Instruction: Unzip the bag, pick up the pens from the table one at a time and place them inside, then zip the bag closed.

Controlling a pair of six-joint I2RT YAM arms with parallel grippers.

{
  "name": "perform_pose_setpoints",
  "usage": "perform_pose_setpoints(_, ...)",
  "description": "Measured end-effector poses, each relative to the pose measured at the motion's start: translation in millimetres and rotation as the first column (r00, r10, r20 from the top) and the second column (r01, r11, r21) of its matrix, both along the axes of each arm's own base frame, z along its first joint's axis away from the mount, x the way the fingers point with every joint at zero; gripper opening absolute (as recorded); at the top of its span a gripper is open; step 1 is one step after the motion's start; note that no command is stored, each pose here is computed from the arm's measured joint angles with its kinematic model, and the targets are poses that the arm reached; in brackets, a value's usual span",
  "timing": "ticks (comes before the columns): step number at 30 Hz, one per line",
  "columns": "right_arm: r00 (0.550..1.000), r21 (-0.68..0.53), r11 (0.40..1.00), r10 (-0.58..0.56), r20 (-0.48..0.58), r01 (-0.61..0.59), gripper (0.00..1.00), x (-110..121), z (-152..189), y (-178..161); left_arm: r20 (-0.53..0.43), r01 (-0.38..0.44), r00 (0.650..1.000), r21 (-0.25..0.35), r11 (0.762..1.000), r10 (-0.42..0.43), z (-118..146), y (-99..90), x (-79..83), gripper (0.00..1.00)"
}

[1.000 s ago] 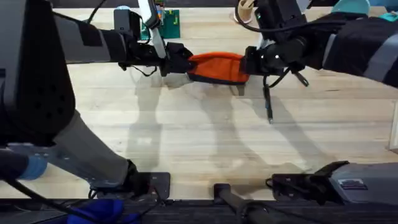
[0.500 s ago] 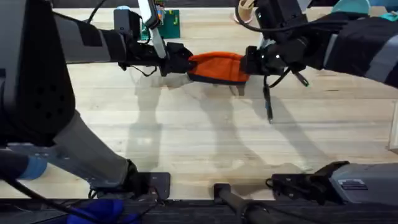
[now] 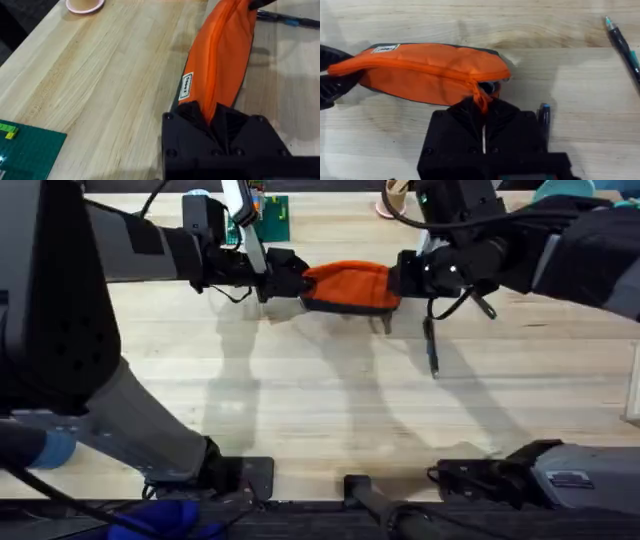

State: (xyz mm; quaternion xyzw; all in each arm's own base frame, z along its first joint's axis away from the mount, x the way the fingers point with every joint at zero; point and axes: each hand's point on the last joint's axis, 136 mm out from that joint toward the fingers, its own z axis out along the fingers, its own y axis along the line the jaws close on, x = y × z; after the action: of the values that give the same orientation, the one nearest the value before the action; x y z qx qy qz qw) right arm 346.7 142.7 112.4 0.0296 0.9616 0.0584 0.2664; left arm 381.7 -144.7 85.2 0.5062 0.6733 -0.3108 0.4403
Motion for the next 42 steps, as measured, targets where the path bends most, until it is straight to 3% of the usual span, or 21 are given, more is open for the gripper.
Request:
perform_pose_setpoints(24,0.995,0.019,0.999,0.025,0.098,-0.027,0.032,-2.9,37.3,-1.5,-0.007,0.007,1.000,-0.007,1.000,-0.007,0.4,-1.8,-1.9,0.043)
perform_pose_setpoints(42,0.988,0.021,0.999,0.040,0.149,-0.043,0.032,7.3,60.4,2.4,-0.007,0.008,1.000,-0.006,1.000,-0.008,0.3,-2.1,-2.1,0.043)
